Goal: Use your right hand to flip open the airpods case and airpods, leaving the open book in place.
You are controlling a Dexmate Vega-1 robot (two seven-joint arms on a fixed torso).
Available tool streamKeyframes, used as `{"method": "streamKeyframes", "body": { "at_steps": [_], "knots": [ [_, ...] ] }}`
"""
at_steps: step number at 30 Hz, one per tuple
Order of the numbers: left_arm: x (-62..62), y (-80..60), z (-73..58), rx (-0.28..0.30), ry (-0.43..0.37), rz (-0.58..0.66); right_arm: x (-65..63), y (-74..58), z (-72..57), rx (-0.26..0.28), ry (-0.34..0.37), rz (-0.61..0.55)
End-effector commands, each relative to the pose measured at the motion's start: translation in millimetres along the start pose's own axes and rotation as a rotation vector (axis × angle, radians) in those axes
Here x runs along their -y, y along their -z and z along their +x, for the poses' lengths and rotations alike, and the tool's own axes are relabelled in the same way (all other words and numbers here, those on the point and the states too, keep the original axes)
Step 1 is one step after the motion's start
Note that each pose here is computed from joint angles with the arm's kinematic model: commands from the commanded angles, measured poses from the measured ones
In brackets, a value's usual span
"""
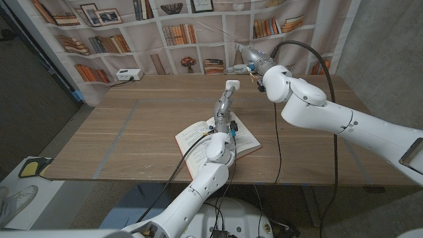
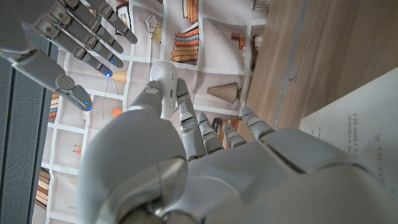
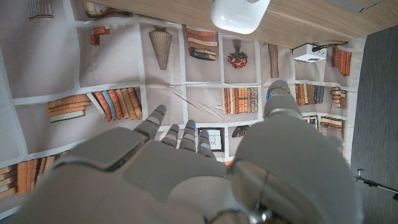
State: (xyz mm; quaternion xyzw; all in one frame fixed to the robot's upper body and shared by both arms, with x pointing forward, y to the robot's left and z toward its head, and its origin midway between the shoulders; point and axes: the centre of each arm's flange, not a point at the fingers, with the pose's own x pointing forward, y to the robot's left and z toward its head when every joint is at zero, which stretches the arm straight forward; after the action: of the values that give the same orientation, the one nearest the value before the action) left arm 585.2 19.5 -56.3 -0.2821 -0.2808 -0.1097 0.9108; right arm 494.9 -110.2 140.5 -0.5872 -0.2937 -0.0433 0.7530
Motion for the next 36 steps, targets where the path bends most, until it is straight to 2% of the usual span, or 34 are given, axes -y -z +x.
{"method": "streamKeyframes", "body": {
  "at_steps": [1,16,18,20,24,28,36],
  "knots": [
    [1.3,0.0,-4.0,-0.002,0.009,0.006,0.7,3.8,0.0,0.046,0.016,-0.043],
    [2.0,0.7,-7.3,-0.002,0.017,0.008,-0.5,0.2,3.4,0.088,0.022,-0.154],
    [2.0,0.7,-7.6,-0.002,0.017,0.012,0.2,0.9,4.2,0.103,-0.012,-0.135],
    [1.3,0.8,-7.6,-0.002,0.025,0.021,-0.7,-0.3,2.7,0.097,0.023,-0.180],
    [0.7,1.8,-8.5,-0.004,0.022,0.026,-1.2,1.1,4.4,0.095,-0.003,-0.182],
    [0.6,2.2,-9.6,-0.003,0.022,0.025,-2.2,0.4,3.3,0.091,0.009,-0.201],
    [1.1,2.1,-11.6,0.002,0.024,0.023,-2.4,0.0,4.1,0.086,-0.012,-0.228]
  ]
}}
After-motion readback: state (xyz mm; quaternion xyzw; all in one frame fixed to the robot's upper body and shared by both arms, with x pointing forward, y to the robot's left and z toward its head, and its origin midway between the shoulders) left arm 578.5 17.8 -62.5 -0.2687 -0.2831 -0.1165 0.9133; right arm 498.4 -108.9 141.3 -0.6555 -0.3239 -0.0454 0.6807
